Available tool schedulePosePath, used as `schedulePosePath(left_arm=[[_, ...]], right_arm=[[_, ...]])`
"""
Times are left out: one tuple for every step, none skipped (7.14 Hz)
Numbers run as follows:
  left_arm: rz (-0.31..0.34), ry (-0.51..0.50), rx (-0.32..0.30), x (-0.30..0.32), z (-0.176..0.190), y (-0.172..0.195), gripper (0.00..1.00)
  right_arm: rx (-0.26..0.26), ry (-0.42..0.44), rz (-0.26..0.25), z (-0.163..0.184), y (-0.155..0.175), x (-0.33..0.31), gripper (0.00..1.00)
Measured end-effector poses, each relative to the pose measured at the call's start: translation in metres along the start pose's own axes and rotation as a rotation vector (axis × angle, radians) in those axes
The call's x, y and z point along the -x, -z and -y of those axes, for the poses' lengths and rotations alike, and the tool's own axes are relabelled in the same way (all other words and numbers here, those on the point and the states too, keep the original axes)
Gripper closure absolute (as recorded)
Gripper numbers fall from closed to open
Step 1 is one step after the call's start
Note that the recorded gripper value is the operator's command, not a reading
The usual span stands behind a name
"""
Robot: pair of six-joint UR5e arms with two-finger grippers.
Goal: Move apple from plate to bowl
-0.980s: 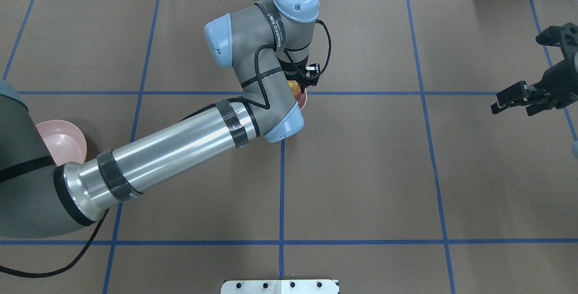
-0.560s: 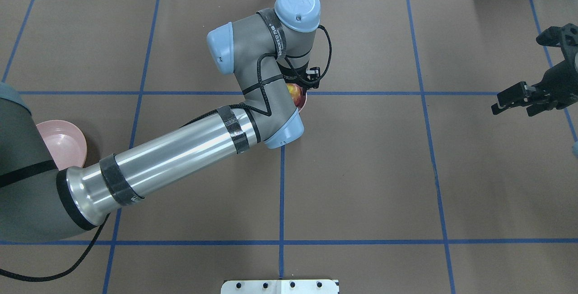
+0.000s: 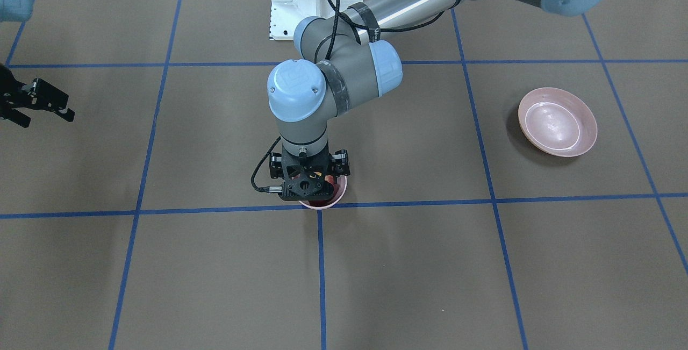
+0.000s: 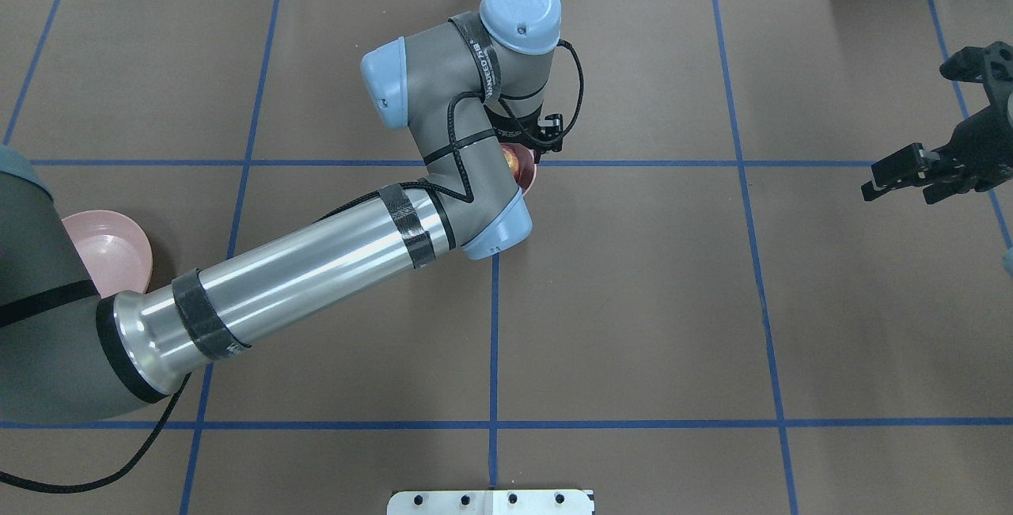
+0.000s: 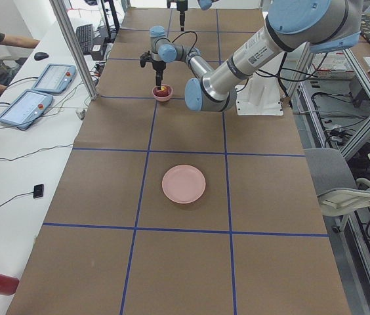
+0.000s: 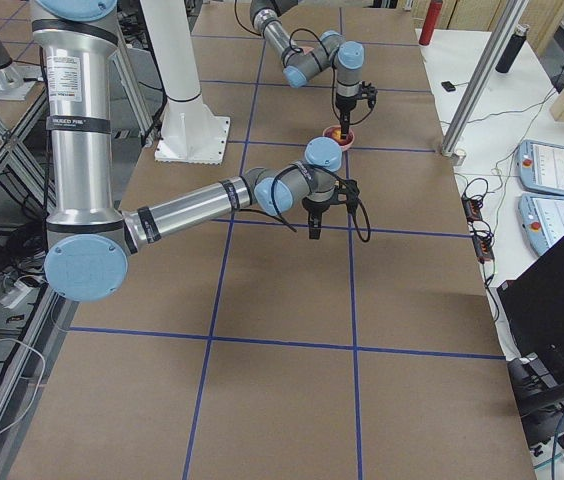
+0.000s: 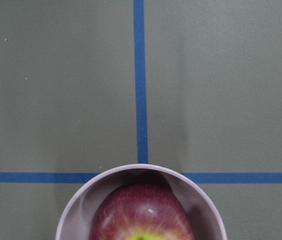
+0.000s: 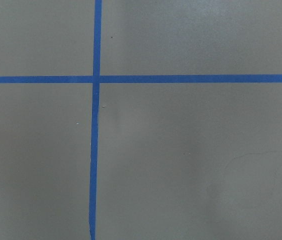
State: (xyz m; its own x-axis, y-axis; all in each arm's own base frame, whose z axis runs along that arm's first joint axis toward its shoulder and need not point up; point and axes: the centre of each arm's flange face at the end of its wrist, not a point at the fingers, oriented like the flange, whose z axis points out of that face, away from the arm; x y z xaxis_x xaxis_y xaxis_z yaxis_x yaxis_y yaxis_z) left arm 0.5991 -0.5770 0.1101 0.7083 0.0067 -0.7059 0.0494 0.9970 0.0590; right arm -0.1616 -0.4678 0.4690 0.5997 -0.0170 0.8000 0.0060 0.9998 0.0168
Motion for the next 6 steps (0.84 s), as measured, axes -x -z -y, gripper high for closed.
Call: schedulePosePath(left_arm=[[-0.005, -0.012, -0.012, 0.034, -0.013, 0.020, 0.02], [-0.006, -0.066, -0.024, 0.092, -0.038, 0.040, 0.02], [-0.003, -0.140, -0.042, 0.158, -0.062, 0.060, 0.02], [0.014, -0.206, -0.061, 0.229, -0.075, 0.077, 0.02], [0.039, -0.266, -0.060, 0.302, -0.079, 0.089, 0.02], [0.065, -0.330, -0.041, 0.382, -0.074, 0.100, 0.02]], right_arm=[[-0.003, 0.001, 0.000, 0.000, 0.002, -0.004, 0.00], [-0.007, 0.010, -0.003, 0.000, 0.005, -0.012, 0.00], [-0.013, 0.023, -0.009, 0.000, 0.009, -0.025, 0.00], [-0.022, 0.032, -0.015, 0.002, 0.015, -0.037, 0.00], [-0.031, 0.037, -0.021, 0.002, 0.020, -0.048, 0.00], [-0.037, 0.044, -0.026, 0.003, 0.023, -0.057, 0.00]])
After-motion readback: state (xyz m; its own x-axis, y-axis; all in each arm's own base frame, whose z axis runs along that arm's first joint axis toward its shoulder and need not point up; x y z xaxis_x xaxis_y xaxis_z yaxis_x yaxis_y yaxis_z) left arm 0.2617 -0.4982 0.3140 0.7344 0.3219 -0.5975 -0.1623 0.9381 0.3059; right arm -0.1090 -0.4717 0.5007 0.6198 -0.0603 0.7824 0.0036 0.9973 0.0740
